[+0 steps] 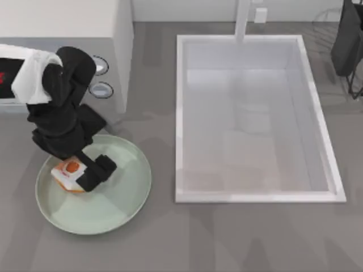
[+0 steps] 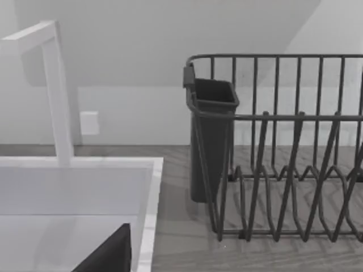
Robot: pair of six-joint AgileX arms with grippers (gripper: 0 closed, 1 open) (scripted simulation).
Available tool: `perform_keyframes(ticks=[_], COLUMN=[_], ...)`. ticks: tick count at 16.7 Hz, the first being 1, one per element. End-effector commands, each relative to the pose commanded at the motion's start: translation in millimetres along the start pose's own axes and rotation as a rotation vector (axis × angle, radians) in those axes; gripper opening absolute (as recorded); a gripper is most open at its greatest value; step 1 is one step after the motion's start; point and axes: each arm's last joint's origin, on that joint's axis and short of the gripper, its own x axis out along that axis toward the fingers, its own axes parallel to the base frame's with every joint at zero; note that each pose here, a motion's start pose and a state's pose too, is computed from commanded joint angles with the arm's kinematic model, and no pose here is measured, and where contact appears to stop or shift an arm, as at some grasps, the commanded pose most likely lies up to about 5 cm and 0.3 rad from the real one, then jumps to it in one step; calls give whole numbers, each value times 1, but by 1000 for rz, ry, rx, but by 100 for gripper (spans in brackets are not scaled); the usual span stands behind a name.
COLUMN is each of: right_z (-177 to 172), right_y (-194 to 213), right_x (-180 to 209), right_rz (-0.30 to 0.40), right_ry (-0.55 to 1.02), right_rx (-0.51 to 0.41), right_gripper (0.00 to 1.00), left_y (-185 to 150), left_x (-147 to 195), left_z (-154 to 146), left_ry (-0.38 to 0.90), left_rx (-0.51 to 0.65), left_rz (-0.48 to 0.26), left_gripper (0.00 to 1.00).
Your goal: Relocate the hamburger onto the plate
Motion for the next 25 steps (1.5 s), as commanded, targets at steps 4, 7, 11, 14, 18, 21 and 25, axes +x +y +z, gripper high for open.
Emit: perform_keyframes(ticks=[4,7,11,14,18,21,25], right_z=[0,0,0,0,0,0,0], right_y=[0,0,0,0,0,0,0], right_x=[0,0,0,0,0,0,0], right_rz=[0,0,0,0,0,0,0], right_ry=[0,0,0,0,0,0,0], right_rx=[0,0,0,0,0,0,0], right_gripper=[100,100,100,100,100,100,100], left_y=[0,0,-3,-7,-29,-28,-4], left_x=[0,0,-23,-28,-37,-62,-113], left_z=[0,0,5,3,2,6,6], left_ry=[0,0,-73,-73,-21,-1,-62], left_rx=[0,0,10,41,176,160,29], left_rz=[0,0,25,42,28,-3,17], left_gripper=[0,0,0,0,0,0,0])
